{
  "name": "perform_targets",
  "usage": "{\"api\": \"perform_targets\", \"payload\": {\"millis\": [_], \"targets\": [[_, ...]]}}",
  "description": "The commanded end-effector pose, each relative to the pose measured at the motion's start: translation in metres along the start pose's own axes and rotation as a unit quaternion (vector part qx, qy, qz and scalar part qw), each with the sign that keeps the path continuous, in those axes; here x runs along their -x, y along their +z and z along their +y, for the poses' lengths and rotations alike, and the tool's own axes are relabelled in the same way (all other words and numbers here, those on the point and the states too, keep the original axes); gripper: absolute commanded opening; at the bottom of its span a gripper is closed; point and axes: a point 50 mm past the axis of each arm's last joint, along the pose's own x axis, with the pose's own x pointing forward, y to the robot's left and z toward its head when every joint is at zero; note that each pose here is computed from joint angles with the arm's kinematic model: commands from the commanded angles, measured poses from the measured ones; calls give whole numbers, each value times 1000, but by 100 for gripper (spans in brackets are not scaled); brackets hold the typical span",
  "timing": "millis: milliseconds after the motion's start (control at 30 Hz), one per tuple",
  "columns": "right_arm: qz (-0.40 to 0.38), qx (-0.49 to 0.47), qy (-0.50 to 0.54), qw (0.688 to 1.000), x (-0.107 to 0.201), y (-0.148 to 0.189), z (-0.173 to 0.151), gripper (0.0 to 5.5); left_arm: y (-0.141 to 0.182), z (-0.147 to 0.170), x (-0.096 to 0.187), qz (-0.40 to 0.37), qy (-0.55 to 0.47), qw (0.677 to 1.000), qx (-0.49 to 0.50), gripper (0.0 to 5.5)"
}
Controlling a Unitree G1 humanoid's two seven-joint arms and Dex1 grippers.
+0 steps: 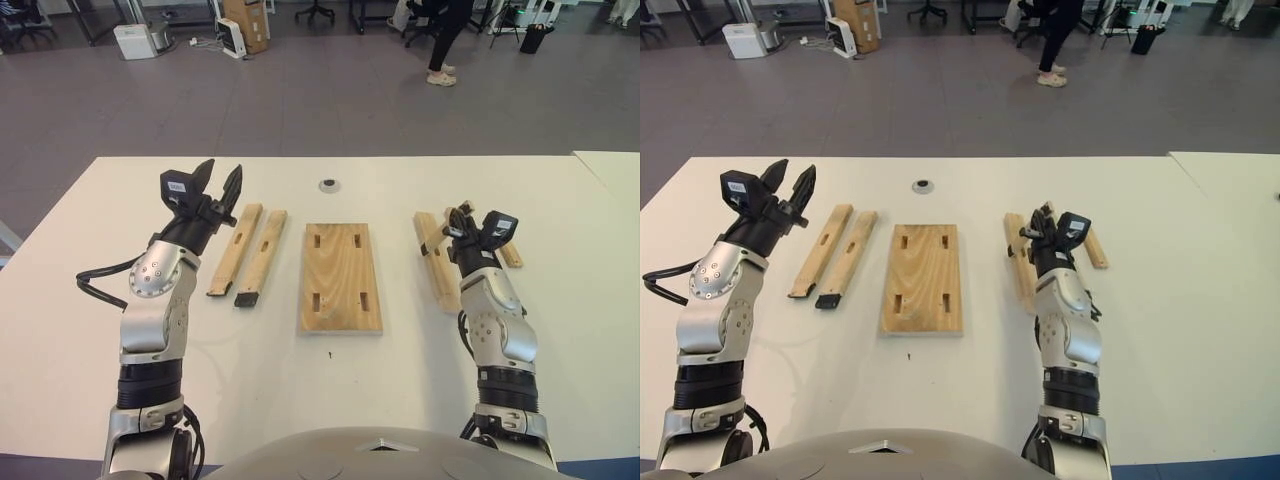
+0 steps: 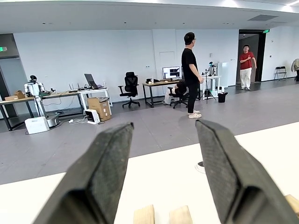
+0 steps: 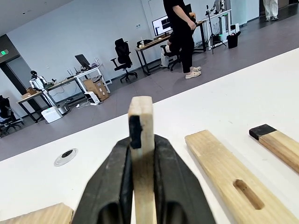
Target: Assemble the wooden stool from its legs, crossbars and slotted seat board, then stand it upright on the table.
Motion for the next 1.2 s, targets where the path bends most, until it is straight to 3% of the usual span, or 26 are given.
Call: {"api": "perform_targets", "payload": {"millis": [33,400,633,867,1000,1200], "targets": [[-29,-11,13,999,-3,12,2,40,-2,-4,0,9,-3,1000,-7,245],[-50,-8,-6,999,-8,23,-12,40,-7,-9,4,14,-1,1000,-11,245],[-10,-3,-12,1000,-4,1,-18,40,-3,-10,2,3,-5,1000,-20,245],[-14,19,-35,999,-5,4,-33,40,-6,-11,3,7,-4,1000,-18,245],[39,60,0,997,-2,-11,-21,40,-8,-12,5,10,-1,1000,-16,245],[157,42,5,987,15,-52,-19,40,-10,-13,6,14,0,1000,-16,245]]}}
